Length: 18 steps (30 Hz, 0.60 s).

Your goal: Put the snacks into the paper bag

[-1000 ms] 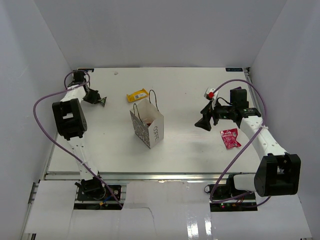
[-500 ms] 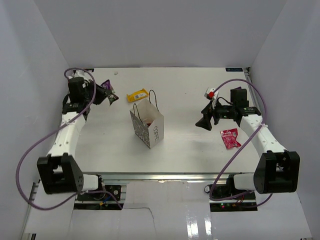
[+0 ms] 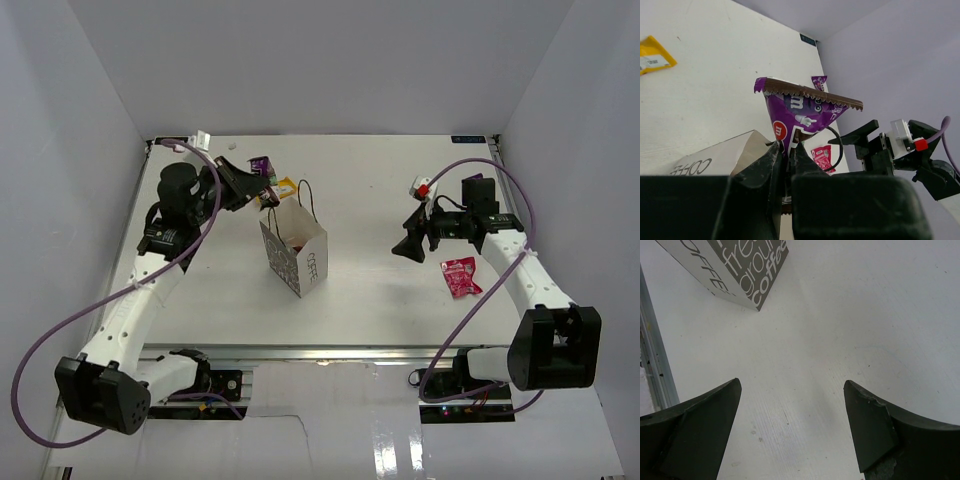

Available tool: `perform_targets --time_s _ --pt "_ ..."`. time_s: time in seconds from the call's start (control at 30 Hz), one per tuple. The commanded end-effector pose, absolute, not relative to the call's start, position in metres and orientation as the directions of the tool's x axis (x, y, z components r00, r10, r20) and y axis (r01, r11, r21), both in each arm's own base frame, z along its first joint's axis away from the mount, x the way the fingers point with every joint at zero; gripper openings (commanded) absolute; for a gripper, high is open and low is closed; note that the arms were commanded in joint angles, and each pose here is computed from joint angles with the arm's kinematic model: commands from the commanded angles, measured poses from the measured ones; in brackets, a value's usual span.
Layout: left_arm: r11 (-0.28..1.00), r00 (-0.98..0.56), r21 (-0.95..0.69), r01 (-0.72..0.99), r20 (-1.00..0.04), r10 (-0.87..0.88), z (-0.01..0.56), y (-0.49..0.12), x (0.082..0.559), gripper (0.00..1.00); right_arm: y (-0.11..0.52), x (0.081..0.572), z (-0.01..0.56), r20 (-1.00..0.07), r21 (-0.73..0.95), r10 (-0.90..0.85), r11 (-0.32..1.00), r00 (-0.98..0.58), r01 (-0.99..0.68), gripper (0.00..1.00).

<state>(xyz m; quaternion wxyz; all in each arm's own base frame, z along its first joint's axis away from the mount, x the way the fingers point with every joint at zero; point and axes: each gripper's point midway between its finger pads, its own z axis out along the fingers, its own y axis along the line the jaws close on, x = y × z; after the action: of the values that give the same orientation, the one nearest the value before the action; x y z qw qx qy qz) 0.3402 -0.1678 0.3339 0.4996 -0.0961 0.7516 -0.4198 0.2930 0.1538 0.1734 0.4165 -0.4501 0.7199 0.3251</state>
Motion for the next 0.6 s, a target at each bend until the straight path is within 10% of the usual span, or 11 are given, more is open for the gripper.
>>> perform_targets --time_s 0.0,0.57 --pt "0.614 -0.451 -0.718 0.328 -0.690 -0.565 0.359 -0.183 0.341 0.08 0.154 0.285 0.187 -0.907 0.058 -0.368 0.370 -0.203 -0.927 0.89" --pt "0.610 -0.526 -0.670 0.423 -0.729 -0.437 0.331 -0.212 0.334 0.15 0.154 0.276 0.181 -0.906 0.068 -0.365 0.371 -0.213 -0.926 0.89"
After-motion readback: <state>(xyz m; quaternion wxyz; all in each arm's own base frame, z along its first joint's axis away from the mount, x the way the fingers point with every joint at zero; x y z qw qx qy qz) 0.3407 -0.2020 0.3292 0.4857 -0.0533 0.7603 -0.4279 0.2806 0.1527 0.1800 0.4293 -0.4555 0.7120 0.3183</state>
